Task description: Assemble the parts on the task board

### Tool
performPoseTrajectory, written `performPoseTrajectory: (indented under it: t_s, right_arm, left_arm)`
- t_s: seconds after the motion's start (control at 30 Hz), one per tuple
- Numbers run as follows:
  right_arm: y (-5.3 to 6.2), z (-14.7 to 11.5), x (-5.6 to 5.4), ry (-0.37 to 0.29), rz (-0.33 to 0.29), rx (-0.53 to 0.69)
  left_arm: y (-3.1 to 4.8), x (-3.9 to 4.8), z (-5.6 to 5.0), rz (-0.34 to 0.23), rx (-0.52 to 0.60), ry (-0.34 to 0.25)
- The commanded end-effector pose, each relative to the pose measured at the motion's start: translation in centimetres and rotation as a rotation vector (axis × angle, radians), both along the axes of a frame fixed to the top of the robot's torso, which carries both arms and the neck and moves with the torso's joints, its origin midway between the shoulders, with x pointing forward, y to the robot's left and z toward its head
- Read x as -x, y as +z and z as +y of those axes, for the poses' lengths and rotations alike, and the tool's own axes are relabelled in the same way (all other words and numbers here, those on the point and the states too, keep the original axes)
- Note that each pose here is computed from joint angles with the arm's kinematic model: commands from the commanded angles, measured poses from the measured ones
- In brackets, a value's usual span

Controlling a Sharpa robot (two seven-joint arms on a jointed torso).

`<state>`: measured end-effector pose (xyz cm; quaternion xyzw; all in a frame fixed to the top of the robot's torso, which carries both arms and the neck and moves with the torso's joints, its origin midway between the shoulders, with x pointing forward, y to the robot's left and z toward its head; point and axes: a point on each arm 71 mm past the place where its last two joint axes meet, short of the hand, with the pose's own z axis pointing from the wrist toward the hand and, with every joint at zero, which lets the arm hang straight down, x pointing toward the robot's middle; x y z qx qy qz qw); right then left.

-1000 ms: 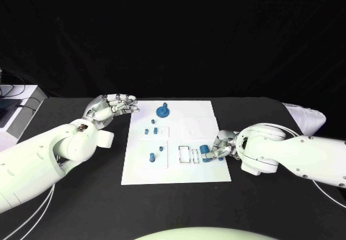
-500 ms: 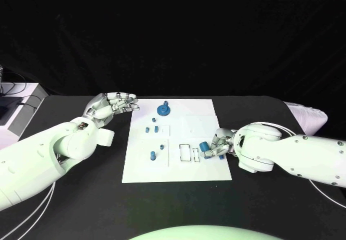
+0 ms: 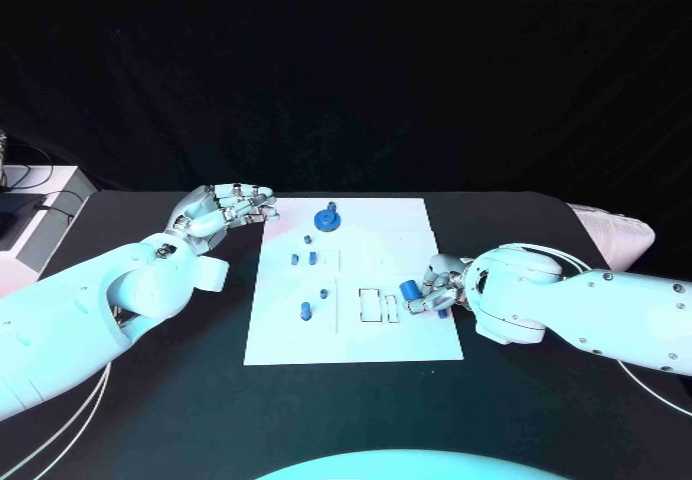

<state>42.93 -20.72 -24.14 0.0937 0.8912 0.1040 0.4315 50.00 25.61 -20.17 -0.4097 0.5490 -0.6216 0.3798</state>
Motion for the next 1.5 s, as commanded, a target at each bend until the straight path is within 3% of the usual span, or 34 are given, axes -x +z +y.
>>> performPoseTrajectory:
  t_s: [0.03,0.23,0.43,0.6,1.03,1.5]
  right_arm:
    - [0.2,0.0,0.2,-0.028,-0.016,-0.043]
    - [0.8,0.3,0.6,-0.060,-0.008,-0.115]
    - [2.1,0.8,0.8,-0.099,-0.024,-0.205]
    - [2.3,1.6,1.1,-0.112,0.009,-0.254]
    - [1.1,4.2,1.3,-0.084,0.080,-0.274]
    - [0.3,5.6,1.5,-0.045,0.061,-0.257]
  left_arm:
    - [0.12,0.04,-0.2,-0.008,0.014,-0.012]
    - [0.11,0.03,-0.1,-0.007,0.012,-0.011]
    - [0.10,0.03,-0.1,-0.006,0.012,-0.010]
    - [0.10,0.04,-0.1,-0.005,0.011,-0.010]
    - [0.12,0.06,-0.1,-0.004,0.010,-0.010]
    - [0.11,0.07,-0.1,-0.002,0.010,-0.013]
